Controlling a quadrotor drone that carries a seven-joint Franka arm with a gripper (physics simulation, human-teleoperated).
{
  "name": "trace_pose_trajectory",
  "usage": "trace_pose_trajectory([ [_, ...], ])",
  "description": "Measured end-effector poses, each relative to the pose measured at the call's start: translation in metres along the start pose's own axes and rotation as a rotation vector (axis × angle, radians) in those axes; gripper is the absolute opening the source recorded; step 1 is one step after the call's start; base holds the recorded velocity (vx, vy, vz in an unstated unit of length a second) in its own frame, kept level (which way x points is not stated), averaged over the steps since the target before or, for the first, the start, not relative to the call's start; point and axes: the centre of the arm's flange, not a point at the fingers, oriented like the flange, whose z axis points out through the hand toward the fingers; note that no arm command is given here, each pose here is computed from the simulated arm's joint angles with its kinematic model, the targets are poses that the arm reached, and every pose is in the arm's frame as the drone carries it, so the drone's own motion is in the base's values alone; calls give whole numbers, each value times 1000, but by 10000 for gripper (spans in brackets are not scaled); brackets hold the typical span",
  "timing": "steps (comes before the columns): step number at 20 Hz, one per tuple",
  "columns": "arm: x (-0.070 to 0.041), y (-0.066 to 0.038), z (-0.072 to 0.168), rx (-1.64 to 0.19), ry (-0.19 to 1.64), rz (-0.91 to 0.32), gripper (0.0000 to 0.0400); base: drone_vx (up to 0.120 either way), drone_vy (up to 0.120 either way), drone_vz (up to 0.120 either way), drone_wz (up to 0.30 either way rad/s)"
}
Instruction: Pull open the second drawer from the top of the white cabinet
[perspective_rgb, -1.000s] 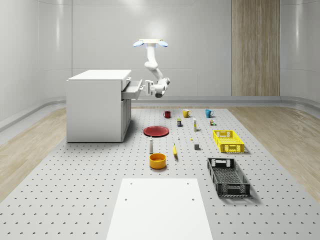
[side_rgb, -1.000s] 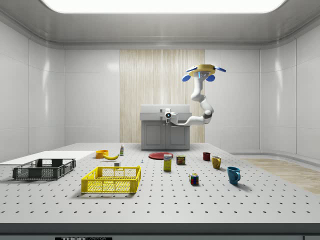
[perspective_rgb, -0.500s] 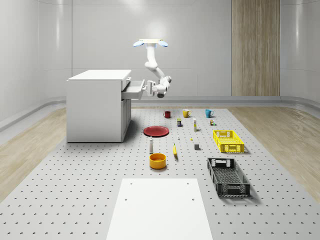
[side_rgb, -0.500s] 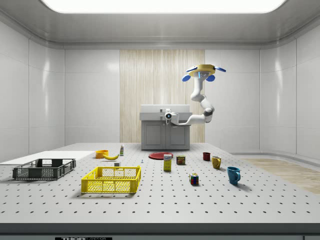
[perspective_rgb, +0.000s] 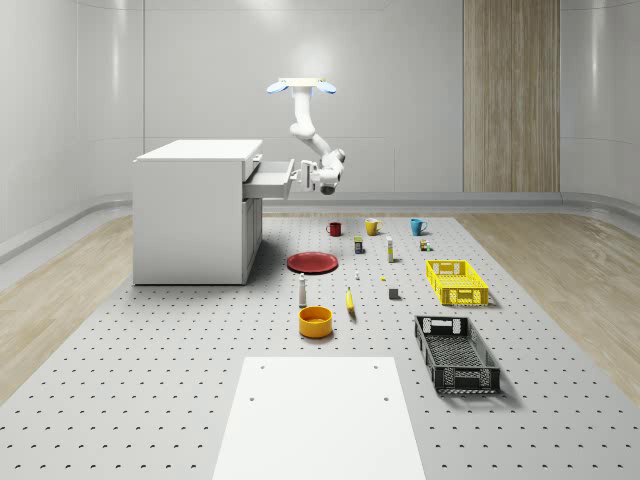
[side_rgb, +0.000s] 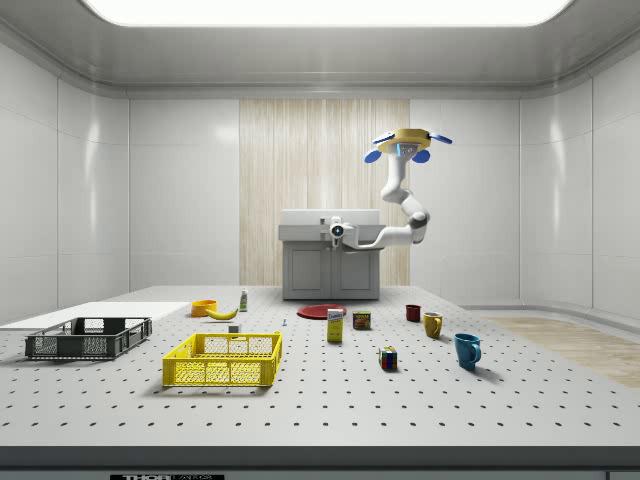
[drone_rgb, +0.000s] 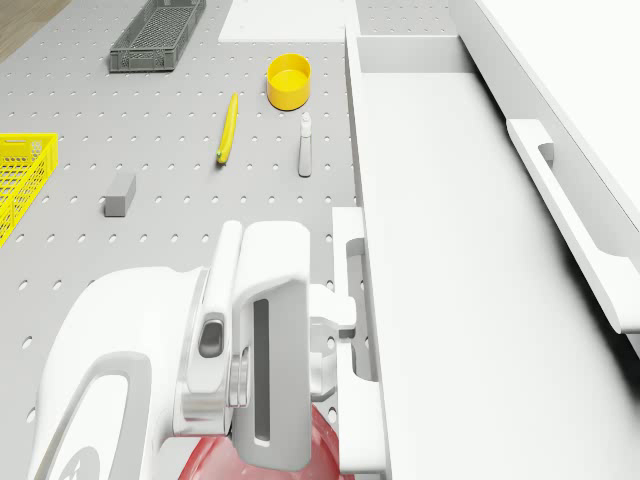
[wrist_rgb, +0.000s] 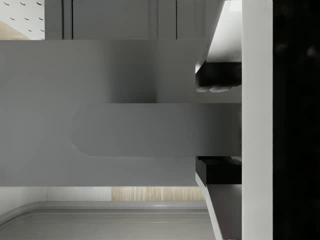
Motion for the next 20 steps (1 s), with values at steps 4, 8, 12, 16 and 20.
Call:
trace_pose_trajectory([
  [4,0,0,-8,3,-2,-2,268,0,100,0,0],
  [8,1,0,-12,4,-3,-3,288,0,0,0,0],
  [12,1,0,-14,4,-3,-3,296,0,0,0,0],
  [16,1,0,-14,5,-3,-3,298,0,0,0,0],
  [20,-3,-2,-17,2,1,33,306,0,0,0,0],
])
